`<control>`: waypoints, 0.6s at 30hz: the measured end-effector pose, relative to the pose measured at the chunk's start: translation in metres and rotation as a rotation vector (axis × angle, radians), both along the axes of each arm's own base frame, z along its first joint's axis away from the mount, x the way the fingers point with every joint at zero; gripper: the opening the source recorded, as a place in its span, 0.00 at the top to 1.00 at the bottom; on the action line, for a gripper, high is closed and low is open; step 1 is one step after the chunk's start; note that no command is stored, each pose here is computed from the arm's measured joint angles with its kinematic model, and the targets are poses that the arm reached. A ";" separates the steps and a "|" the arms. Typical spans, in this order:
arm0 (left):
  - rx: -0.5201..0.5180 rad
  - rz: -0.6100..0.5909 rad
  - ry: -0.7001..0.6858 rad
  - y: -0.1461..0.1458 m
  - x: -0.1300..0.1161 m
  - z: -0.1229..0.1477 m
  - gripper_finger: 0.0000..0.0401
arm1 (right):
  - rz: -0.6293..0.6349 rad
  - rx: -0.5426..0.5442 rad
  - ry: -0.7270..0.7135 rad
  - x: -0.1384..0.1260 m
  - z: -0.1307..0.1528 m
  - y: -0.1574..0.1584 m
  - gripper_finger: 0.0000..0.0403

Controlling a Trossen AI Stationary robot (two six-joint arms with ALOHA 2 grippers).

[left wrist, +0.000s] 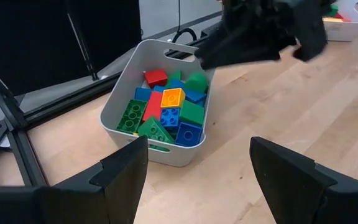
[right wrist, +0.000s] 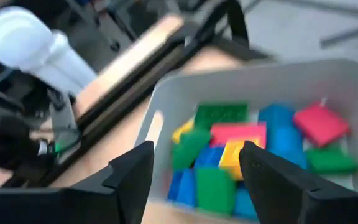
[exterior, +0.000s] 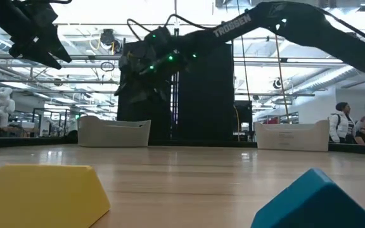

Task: Sort blocks by size
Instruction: Put the triangular blue block into the gray bin

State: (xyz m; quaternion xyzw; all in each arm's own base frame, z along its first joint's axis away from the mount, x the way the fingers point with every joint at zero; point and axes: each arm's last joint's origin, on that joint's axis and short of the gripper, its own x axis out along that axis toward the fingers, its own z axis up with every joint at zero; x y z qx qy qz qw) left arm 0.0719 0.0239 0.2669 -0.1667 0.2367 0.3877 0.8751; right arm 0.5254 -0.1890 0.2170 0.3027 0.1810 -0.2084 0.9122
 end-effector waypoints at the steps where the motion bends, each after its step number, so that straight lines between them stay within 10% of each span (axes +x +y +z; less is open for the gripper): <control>1: 0.000 0.000 0.000 0.000 0.000 0.000 0.30 | 0.002 0.019 0.024 0.000 0.004 0.002 0.44; 7: 0.000 -0.003 0.002 0.000 0.000 0.000 0.30 | 0.288 -0.029 0.129 -0.012 0.073 0.046 0.48; 18: -0.008 -0.016 0.004 0.000 0.000 0.000 0.30 | 0.734 -0.096 0.471 -0.078 0.119 0.285 0.48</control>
